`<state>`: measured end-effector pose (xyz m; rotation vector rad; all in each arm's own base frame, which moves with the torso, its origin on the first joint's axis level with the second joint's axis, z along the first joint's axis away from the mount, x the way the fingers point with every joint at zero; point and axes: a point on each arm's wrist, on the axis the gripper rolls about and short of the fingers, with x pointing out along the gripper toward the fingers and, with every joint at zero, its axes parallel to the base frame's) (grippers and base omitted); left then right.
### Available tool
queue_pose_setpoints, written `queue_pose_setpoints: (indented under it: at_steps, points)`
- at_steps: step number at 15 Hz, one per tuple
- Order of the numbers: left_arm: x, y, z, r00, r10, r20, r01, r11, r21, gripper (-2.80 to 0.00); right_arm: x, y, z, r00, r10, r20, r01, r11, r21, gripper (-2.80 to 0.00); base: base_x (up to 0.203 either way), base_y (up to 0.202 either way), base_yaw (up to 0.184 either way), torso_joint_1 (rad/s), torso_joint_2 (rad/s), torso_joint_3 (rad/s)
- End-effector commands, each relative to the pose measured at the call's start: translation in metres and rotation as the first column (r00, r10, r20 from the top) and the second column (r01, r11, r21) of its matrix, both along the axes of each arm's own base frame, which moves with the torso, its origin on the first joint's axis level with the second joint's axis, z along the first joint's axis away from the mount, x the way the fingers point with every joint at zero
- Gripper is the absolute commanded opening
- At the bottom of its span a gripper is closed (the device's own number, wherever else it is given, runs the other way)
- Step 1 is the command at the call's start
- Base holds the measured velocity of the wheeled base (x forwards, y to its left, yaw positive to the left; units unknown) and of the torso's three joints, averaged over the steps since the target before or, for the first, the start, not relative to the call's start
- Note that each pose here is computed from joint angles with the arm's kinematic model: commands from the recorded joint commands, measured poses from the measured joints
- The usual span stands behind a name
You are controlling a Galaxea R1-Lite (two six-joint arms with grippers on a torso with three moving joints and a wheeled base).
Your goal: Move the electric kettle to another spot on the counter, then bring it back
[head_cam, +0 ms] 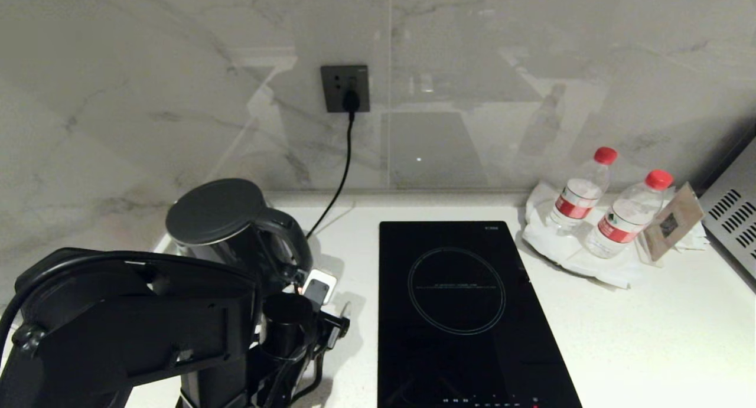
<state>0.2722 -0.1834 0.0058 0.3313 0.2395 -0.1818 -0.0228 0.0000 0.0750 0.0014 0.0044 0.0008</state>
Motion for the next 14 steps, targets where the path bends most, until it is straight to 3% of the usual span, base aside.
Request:
queue_pose_setpoints:
  at_steps: [1, 4, 9, 14]
  points:
    - [-0.001, 0.0, 0.017, 0.999, 0.001, 0.048, 0.0, 1.0, -0.031, 0.0, 0.0, 0.0, 0.0, 1.0, 0.002, 0.0, -0.002, 1.0, 0.0, -2.8, 0.0, 0.0, 0.0, 0.0, 0.0, 0.0]
    - [-0.006, 0.003, 0.019, 0.999, -0.001, 0.042, 0.002, 1.0, -0.029, 0.0, 0.0, 0.0, 0.0, 1.0, 0.001, 0.0, -0.001, 1.0, 0.0, -2.8, 0.0, 0.0, 0.0, 0.0, 0.0, 0.0]
    - [-0.025, 0.01, 0.002, 0.999, -0.019, -0.051, 0.02, 1.0, 0.021, 0.0, 0.0, 0.0, 0.0, 1.0, 0.001, 0.0, -0.001, 1.0, 0.0, -2.8, 0.0, 0.0, 0.0, 0.0, 0.0, 0.0]
    - [-0.038, 0.002, -0.012, 0.992, -0.057, -0.11, 0.059, 0.998, 0.012, 0.0, 0.0, 0.0, 0.0, 1.0, 0.002, 0.0, -0.002, 1.0, 0.0, -2.8, 0.0, 0.0, 0.0, 0.0, 0.0, 0.0]
